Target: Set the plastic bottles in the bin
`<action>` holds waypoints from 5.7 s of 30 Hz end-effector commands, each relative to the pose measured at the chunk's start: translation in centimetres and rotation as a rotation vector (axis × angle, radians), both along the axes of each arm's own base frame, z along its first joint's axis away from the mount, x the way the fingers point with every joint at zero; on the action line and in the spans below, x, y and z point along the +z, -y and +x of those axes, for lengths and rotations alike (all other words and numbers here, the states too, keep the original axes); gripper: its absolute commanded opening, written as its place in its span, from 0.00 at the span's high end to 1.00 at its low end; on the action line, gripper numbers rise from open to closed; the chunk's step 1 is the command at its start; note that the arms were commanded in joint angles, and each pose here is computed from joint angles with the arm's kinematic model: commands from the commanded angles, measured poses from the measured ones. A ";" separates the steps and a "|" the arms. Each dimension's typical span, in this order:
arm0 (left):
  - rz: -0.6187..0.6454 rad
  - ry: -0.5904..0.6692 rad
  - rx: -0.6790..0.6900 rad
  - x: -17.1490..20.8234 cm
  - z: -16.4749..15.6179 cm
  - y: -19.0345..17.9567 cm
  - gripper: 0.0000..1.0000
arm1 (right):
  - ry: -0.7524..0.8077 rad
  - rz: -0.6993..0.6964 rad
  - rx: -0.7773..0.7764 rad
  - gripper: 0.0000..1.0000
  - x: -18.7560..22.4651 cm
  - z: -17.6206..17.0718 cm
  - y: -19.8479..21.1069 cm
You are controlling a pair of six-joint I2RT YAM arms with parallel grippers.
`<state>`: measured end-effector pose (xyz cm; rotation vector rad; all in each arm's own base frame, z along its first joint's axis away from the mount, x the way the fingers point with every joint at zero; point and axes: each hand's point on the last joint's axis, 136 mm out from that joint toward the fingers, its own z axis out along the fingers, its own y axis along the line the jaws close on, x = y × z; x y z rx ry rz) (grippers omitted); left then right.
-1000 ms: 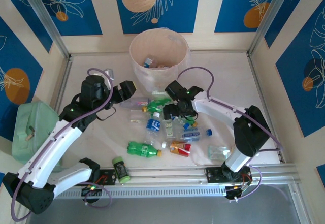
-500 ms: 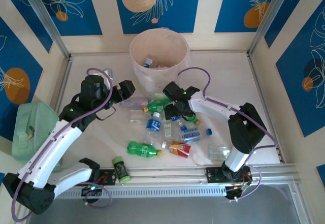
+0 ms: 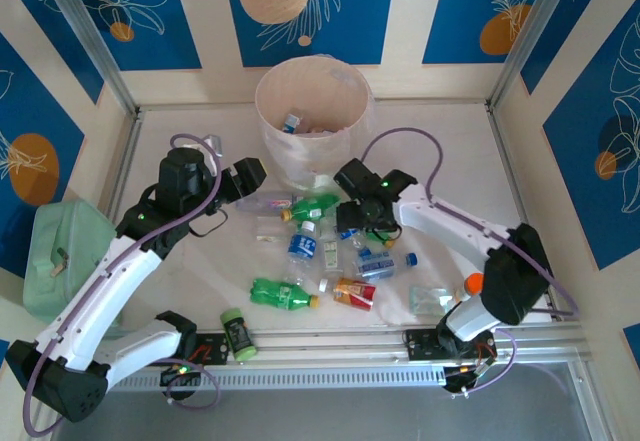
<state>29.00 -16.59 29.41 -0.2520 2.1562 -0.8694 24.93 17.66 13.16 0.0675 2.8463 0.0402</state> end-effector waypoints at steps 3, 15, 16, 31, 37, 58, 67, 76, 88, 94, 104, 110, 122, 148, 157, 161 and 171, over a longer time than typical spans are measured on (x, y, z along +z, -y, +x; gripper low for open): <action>-0.031 0.010 0.004 0.2 0.2 0.0 0.17 | -0.177 -0.114 -0.417 0.15 -0.6 -6.1 6.9; -0.037 0.011 -0.020 0.2 0.0 0.3 0.15 | -0.303 0.253 -0.689 0.12 -4.0 -7.2 5.6; -0.040 0.010 -0.022 0.1 0.0 0.3 0.14 | -0.314 0.257 -0.700 0.11 -4.1 -7.2 5.4; -0.038 0.002 -0.044 -0.3 0.2 0.8 0.14 | -0.376 0.282 -0.852 0.12 -8.2 -6.9 6.1; -0.044 -0.006 -0.042 -0.6 0.3 0.9 0.14 | -0.384 0.301 -0.857 0.13 -9.7 -6.3 5.9; -0.083 0.019 -0.112 1.0 0.6 2.4 0.10 | -0.193 0.261 -0.749 0.43 -5.1 -3.5 8.1; -0.198 0.100 -0.426 4.6 -1.1 8.2 0.00 | 0.163 0.324 -0.474 0.47 7.6 -1.2 7.9; -0.209 0.201 -0.715 6.7 -5.7 15.8 0.00 | 0.370 0.483 -0.159 0.47 20.0 1.5 1.7; -0.183 0.214 -0.837 6.2 -8.3 18.6 0.00 | 0.404 0.541 -0.031 0.47 24.4 2.7 -2.8; -0.161 0.238 -0.822 6.0 -8.0 18.6 0.03 | 0.379 0.588 -0.008 0.46 24.6 2.5 -3.9; -0.164 0.241 -0.825 6.0 -8.0 18.7 0.25 | 0.360 0.636 -0.009 0.46 24.6 2.6 -4.8; -0.137 0.259 -0.771 5.9 -7.4 18.0 0.35 | 0.357 0.651 -0.010 0.46 24.8 2.5 -5.0; -0.153 0.262 -0.686 6.1 -6.3 17.4 0.43 | 0.408 0.641 -0.082 0.07 25.4 2.7 -2.5; -0.855 0.181 -0.759 13.5 -5.9 18.6 0.43 | 0.473 1.185 0.336 0.13 30.3 0.9 -5.8; -0.875 0.166 -0.776 13.3 -5.9 18.8 0.45 | 0.506 1.183 0.339 0.33 31.5 1.8 -6.1; -0.870 0.165 -0.777 13.3 -5.8 18.9 0.45 | 0.506 1.180 0.349 0.38 31.8 2.1 -6.5; -0.826 0.173 -0.747 13.0 -5.1 18.6 0.11 | 0.526 1.163 0.344 0.46 32.2 2.6 -6.6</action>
